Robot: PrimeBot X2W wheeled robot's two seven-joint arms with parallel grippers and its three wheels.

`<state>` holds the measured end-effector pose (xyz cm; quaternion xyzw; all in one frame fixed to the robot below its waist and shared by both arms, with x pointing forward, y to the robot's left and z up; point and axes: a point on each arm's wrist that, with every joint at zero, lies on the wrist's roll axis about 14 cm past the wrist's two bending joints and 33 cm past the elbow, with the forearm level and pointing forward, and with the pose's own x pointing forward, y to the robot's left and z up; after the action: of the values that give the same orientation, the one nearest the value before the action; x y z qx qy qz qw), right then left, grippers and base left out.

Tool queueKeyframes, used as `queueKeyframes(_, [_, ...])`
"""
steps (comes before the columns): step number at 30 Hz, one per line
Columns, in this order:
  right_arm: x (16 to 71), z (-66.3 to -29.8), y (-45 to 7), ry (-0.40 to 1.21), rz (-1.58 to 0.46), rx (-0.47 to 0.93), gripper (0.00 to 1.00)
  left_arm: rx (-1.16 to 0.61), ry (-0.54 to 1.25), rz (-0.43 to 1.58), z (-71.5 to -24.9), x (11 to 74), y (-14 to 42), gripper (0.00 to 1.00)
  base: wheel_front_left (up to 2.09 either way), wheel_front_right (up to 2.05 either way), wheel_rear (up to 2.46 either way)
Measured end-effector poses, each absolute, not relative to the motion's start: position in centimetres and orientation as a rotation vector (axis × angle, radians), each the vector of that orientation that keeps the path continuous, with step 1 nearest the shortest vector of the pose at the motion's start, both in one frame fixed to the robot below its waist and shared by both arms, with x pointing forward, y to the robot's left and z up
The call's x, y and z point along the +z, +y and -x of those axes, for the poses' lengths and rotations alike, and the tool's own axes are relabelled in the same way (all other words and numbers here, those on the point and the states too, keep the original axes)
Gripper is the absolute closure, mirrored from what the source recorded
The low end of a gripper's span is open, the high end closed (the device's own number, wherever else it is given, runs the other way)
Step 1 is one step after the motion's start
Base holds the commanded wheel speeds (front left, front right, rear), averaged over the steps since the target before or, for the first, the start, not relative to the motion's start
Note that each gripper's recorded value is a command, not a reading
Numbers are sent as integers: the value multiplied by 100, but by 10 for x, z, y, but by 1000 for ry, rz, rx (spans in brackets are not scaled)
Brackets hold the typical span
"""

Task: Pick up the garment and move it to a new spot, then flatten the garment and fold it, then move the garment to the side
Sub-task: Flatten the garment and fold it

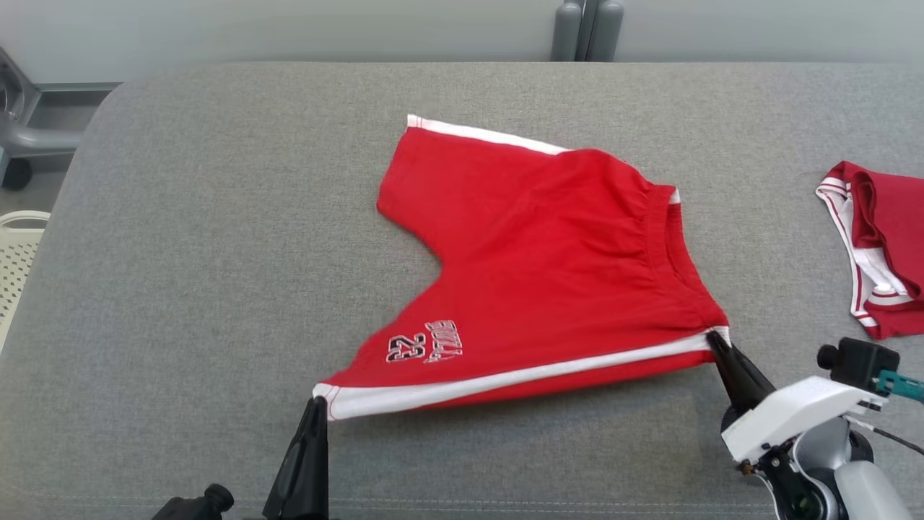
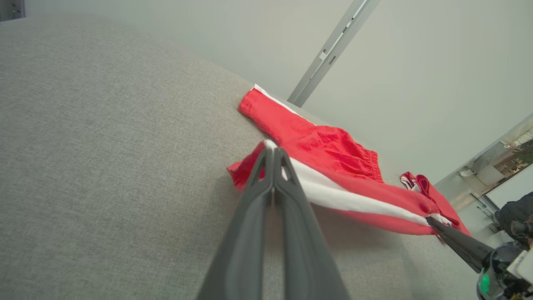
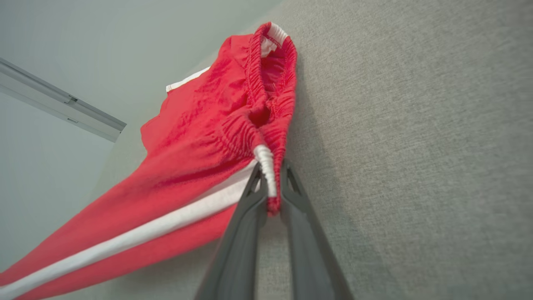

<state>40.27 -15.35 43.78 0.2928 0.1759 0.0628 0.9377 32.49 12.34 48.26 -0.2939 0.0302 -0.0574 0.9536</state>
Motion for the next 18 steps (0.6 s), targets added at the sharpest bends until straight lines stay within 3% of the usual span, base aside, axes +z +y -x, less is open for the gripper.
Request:
queueKeyframes(9, [462,-400,-155,289,-629,122,100,-186,-51,537,-362,512,117,100,0,0,0])
queueKeyframes(18, [489,-442,-154,186,-618,136,100,-307,-113,427,-440,527,90,100,0,0,0])
